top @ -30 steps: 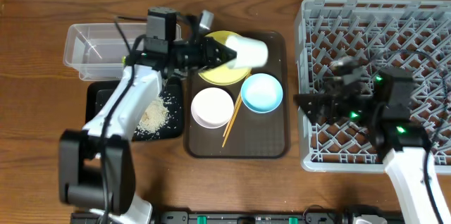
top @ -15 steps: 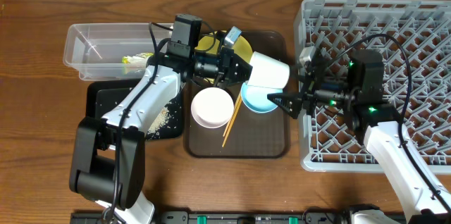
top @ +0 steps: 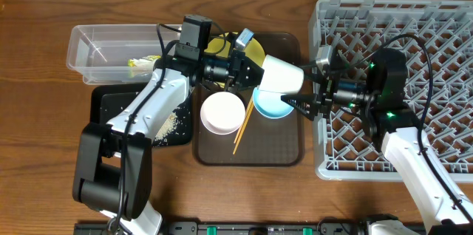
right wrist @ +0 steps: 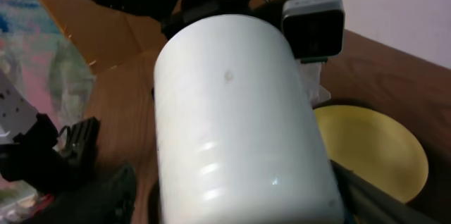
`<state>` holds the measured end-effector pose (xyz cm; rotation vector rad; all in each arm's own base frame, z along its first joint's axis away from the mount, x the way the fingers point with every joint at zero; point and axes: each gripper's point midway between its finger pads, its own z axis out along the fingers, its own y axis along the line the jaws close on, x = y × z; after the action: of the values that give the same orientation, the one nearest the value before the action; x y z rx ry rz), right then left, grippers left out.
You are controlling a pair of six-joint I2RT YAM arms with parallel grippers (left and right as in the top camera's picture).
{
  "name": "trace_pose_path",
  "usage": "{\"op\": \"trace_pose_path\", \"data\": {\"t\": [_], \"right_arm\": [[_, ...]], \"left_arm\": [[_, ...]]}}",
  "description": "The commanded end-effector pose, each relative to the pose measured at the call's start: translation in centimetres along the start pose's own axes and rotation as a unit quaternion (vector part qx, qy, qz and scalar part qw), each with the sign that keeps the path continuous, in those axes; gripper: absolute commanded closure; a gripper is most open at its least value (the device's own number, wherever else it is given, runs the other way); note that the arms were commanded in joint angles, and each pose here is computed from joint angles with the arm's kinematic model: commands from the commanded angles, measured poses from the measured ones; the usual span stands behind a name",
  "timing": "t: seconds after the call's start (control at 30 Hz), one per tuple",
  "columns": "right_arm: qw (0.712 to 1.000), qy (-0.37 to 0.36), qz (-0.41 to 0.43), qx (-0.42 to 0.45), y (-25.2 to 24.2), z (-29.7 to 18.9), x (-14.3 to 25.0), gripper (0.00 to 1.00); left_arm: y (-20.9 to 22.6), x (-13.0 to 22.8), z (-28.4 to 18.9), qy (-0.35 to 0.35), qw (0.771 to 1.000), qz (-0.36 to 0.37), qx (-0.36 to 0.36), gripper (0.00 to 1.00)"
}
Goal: Sort waste into correct bins and load items into the dishwasher rack
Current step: 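Lift the white cup with the left gripper and hand it to the right gripper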
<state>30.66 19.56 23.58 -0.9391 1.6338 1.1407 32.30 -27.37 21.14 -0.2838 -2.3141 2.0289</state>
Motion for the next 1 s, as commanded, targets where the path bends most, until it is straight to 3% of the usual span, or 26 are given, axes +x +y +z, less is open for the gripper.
{"op": "trace_pose_path", "data": {"t": [0.0, 0.6, 0.97], "right_arm": [[0.999, -0.006, -0.026, -0.036, 1.53, 0.75, -0.84, 0.25], [0.999, -0.011, -0.041, -0.028, 1.25, 0.79, -1.24, 0.26], [0.999, -0.010, -0.037, -0.028, 1.23, 0.78, -1.13, 0.45]], "left_arm": [[-0.53, 0.17, 0.00, 0.007, 1.000, 0.000, 0.010, 0.94], [-0.87, 0.77, 0.71, 0.022, 1.000, 0.001, 0.016, 0.94], [-0.86, 0.76, 0.71, 0.022, 1.000, 0.002, 0.016, 0.94]]}}
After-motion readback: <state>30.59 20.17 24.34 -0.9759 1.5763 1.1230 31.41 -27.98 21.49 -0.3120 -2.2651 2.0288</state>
